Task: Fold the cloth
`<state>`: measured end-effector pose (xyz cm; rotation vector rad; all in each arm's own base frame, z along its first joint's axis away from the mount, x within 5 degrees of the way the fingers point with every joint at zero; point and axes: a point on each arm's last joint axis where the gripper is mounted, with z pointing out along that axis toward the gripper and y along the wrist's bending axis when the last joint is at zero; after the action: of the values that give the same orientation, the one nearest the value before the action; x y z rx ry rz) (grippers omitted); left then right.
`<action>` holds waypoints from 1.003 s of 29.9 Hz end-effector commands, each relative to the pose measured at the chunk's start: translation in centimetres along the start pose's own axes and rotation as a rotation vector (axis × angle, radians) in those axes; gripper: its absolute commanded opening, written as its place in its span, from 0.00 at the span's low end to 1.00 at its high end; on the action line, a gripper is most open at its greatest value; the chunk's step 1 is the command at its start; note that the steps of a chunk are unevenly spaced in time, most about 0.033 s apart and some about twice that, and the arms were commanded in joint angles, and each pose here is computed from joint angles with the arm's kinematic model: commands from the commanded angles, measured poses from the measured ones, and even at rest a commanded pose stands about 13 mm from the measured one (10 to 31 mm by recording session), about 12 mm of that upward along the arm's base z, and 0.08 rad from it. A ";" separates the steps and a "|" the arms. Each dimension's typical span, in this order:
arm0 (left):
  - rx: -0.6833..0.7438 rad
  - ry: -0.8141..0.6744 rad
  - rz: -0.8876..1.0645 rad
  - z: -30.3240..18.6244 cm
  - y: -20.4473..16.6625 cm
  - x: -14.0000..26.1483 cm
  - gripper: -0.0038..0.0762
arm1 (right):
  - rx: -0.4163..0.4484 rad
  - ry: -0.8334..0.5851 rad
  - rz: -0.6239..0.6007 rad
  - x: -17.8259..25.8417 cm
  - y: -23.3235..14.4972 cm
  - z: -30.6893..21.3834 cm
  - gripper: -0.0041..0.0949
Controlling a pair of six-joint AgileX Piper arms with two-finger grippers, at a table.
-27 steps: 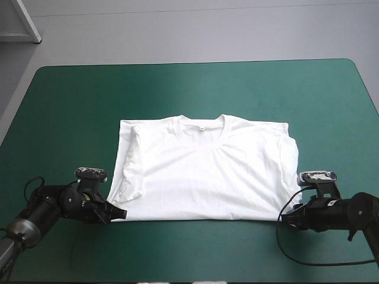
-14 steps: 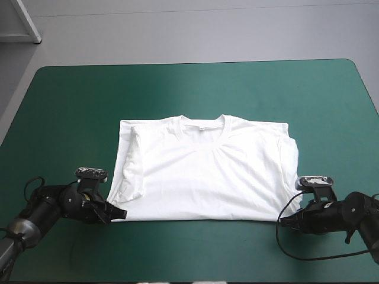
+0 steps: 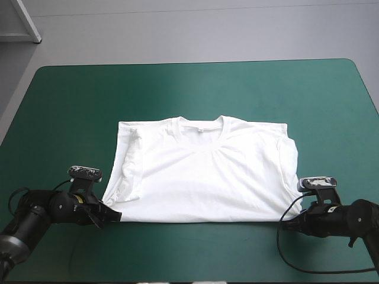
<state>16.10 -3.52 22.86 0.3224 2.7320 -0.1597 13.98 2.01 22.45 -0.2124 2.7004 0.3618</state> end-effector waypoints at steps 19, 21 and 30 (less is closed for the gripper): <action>-0.181 -0.163 -0.002 -10.6 0.3 4.8 0.07 | 0.029 -0.152 0.007 2.7 2.3 -6.4 0.03; -0.206 -0.189 0.005 -10.9 0.5 4.3 0.07 | 0.038 -0.191 -0.001 2.2 2.3 -6.8 0.03; -0.170 -0.188 0.010 -8.6 0.6 0.7 0.07 | 0.062 -0.389 -0.074 -1.9 2.9 -10.5 0.03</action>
<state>10.77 -1.26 29.47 0.2700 2.6370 0.0383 9.76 2.23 31.05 -0.1884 2.4112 0.3055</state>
